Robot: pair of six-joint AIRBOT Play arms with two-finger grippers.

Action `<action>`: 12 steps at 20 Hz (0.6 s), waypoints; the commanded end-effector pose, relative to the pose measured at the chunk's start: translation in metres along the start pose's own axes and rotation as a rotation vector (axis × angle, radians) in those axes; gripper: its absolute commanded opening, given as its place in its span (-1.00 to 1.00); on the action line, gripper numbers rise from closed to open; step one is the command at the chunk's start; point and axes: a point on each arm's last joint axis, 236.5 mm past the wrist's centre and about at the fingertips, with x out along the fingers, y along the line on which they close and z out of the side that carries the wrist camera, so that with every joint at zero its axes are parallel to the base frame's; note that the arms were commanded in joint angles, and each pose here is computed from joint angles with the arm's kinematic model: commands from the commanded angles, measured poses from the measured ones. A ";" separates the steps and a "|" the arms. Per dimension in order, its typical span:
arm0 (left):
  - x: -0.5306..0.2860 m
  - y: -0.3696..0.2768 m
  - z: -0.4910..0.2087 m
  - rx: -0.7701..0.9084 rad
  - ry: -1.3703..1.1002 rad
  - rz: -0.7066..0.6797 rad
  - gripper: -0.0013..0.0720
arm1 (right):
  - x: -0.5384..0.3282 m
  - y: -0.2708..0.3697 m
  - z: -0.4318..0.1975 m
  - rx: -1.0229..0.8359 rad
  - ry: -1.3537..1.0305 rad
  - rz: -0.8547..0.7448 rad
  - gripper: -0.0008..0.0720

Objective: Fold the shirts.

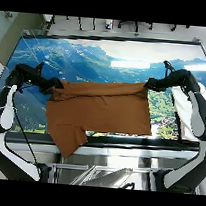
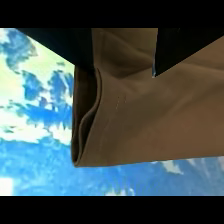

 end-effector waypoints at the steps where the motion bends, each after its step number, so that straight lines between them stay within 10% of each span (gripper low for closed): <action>1: -0.035 -0.030 -0.008 0.022 0.072 -0.066 0.94 | -0.038 0.011 -0.006 0.023 0.025 0.033 0.21; 9: -0.130 0.024 -0.099 -0.105 0.202 0.195 0.94 | -0.148 -0.042 -0.095 0.158 0.091 -0.087 0.25; 12: -0.119 0.034 -0.177 -0.135 0.178 0.203 0.94 | -0.140 -0.072 -0.155 0.315 0.055 -0.103 0.80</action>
